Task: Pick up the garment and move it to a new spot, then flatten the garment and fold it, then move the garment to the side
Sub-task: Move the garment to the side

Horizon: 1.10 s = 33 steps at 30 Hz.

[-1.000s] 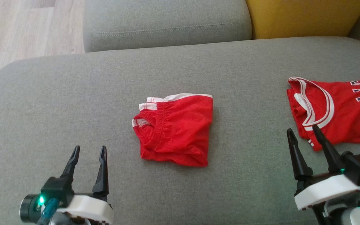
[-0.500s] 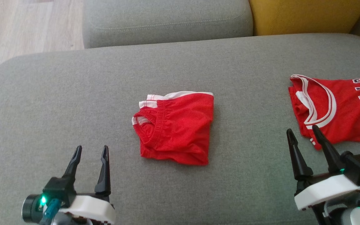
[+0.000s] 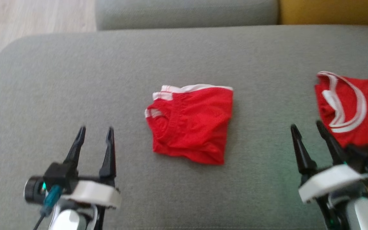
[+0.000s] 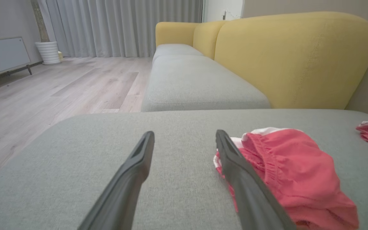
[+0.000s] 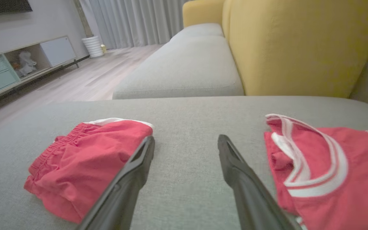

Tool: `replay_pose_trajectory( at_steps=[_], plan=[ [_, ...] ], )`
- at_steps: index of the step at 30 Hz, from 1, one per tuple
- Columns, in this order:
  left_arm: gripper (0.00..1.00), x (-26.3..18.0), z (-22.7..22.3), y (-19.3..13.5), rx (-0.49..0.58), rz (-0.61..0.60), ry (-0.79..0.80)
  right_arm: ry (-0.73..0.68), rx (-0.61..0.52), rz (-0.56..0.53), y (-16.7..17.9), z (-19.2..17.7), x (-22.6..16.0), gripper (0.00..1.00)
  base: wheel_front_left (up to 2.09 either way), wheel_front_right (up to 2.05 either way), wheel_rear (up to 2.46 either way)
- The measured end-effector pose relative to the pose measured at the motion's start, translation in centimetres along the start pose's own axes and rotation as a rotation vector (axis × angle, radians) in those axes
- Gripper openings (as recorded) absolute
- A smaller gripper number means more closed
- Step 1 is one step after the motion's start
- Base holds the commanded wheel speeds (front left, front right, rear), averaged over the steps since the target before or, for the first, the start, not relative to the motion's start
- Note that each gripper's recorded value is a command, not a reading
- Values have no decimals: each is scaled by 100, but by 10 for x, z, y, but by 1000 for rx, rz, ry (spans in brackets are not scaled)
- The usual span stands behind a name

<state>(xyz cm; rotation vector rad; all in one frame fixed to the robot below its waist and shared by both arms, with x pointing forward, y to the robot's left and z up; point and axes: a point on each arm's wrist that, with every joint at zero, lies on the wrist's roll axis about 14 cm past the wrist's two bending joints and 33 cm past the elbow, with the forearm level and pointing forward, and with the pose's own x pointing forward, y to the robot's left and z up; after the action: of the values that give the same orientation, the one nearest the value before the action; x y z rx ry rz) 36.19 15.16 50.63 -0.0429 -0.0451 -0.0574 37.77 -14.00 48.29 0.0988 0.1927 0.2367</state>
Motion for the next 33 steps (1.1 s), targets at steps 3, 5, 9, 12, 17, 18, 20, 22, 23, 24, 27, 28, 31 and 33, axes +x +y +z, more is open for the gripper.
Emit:
replay_pose_trajectory(
  at_steps=[3,5,9,12,17,18,20,22,23,24,27,28,31,33],
  plan=[
    [100,10,5,2,-14,8,-22,48,-2,59,14,-8,27,100,0,0,0],
    [100,15,4,5,-18,20,-23,84,3,109,29,-15,45,100,0,0,0],
    [100,21,0,14,-34,64,-16,222,11,219,63,-48,73,100,0,0,0],
    [100,21,-5,22,-39,95,0,325,19,276,83,-76,83,100,0,0,0],
    [100,21,-7,32,-33,130,4,479,51,326,103,-116,85,100,0,0,0],
    [100,21,-8,33,-30,134,6,490,63,331,105,-117,87,100,0,0,0],
    [100,21,-9,35,-27,136,10,504,81,343,110,-117,92,100,0,0,0],
    [100,22,-9,36,-26,140,8,517,86,356,114,-116,93,82,0,0,0],
    [100,22,-9,36,-26,140,8,517,86,356,114,-116,93,30,0,0,0],
    [100,23,-9,37,-22,141,7,518,89,357,115,-116,94,0,0,0,0],
    [100,26,-10,33,-29,127,7,526,88,361,115,-118,92,0,0,0,0],
    [100,27,-10,32,-26,122,5,525,86,362,115,-118,90,0,0,0,0],
    [100,31,-9,30,-23,113,-3,508,63,362,112,-115,88,0,0,0,0],
    [100,35,-8,26,-22,99,-12,503,31,358,105,-114,85,0,0,0,0]
  ],
)
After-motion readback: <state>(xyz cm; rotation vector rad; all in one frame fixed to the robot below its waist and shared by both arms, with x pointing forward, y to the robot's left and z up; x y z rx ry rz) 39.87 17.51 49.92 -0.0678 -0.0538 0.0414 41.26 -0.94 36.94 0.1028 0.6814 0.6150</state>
